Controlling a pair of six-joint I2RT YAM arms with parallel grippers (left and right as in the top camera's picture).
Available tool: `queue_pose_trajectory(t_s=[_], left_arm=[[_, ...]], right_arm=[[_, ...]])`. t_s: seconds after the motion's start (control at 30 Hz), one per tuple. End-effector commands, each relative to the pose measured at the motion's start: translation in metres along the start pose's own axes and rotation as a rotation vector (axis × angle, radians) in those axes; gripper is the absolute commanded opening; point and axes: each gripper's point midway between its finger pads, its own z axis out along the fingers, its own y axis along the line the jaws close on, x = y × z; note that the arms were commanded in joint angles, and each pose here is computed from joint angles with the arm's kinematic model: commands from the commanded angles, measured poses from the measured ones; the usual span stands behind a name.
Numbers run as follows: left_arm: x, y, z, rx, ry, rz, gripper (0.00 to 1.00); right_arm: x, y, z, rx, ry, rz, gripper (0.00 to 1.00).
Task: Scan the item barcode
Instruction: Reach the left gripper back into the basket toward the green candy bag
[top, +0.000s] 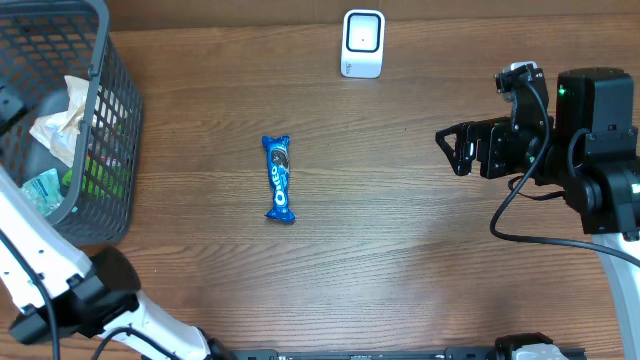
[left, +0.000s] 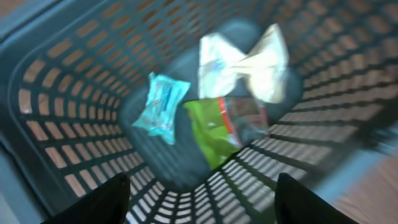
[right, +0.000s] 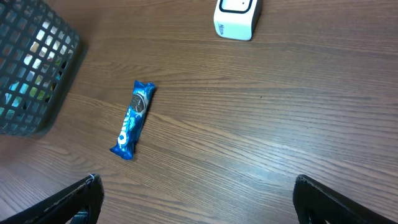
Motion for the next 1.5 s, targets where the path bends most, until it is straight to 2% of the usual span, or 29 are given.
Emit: queue_pose_trajectory(t_s=[0.0, 0.27, 0.53, 0.73, 1.07, 1.3, 1.47], left_arm=[[0.010, 0.000, 0.044, -0.018, 0.118, -0.014, 0.67], [0.023, -0.010, 0.127, -0.045, 0.269, 0.005, 0.66], [0.053, -0.055, 0.189, 0.148, 0.419, 0.149, 0.70], [0.081, -0.066, 0.234, 0.131, 0.516, 0.189, 0.70], [0.093, -0.080, 0.272, 0.151, 0.525, 0.235, 0.72], [0.122, -0.086, 0.292, 0.140, 0.613, 0.277, 0.72], [0.140, -0.085, 0.303, 0.127, 0.671, 0.284, 0.64]], right_arm=[[-0.007, 0.003, -0.006, 0.001, -0.026, -0.009, 0.98], [-0.005, 0.003, -0.006, 0.002, -0.015, -0.005, 0.98], [-0.004, 0.003, -0.006, 0.002, -0.013, -0.004, 0.98], [-0.003, 0.003, -0.006, 0.002, -0.009, -0.002, 0.98], [-0.003, 0.003, -0.006, 0.002, -0.009, 0.005, 0.98], [-0.003, 0.003, -0.006, 0.002, -0.010, 0.020, 0.98], [-0.003, 0.003, -0.006, 0.002, -0.010, 0.020, 0.98]])
